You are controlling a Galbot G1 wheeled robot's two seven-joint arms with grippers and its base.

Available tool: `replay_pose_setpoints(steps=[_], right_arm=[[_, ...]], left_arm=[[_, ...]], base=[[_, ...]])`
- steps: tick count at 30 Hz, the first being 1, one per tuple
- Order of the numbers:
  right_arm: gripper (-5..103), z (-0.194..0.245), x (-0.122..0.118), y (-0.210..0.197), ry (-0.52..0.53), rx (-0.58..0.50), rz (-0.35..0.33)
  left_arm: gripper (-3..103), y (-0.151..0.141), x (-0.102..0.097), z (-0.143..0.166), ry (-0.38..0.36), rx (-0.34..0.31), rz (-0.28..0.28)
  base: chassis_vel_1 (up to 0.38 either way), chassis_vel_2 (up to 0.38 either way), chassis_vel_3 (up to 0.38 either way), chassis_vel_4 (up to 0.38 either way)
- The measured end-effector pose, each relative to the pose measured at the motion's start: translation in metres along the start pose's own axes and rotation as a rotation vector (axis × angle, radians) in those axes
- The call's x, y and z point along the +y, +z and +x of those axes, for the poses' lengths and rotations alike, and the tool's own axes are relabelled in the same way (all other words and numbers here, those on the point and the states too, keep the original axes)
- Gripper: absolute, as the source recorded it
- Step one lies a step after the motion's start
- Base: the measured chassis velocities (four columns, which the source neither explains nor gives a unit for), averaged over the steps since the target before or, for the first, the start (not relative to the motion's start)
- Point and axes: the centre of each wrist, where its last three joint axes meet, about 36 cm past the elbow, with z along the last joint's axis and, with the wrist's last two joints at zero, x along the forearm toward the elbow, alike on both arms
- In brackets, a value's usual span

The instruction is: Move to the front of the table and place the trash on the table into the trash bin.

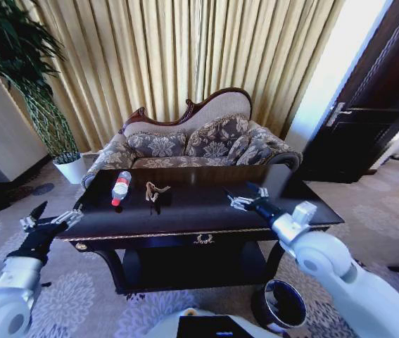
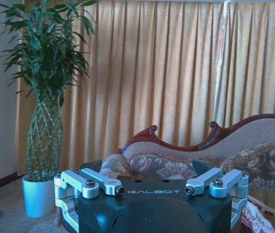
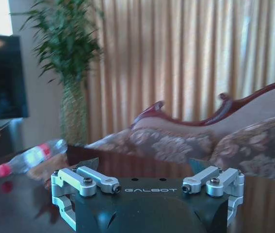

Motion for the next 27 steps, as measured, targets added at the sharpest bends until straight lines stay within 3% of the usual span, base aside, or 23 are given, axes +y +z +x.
replay_pose_setpoints(steps=[5, 12, 19, 27], right_arm=[[100, -0.050, -0.012, 0.003, -0.058, 0.046, 0.049], [100, -0.095, -0.007, 0.003, -0.115, 0.052, 0.043], [100, -0.160, 0.036, -0.010, -0.272, 0.055, 0.068], [100, -0.206, 0.075, -0.003, -0.342, 0.103, 0.081]], left_arm=[[100, 0.002, 0.005, 0.007, -0.033, 0.003, -0.011], [100, 0.002, 0.004, 0.006, -0.029, 0.005, -0.021], [100, 0.001, 0.003, 0.004, -0.027, 0.005, -0.023], [100, 0.001, 0.003, 0.004, -0.039, 0.001, -0.019]], base=[[0.000, 0.000, 0.000, 0.000], [0.000, 0.000, 0.000, 0.000], [0.000, 0.000, 0.000, 0.000], [0.000, 0.000, 0.000, 0.000]])
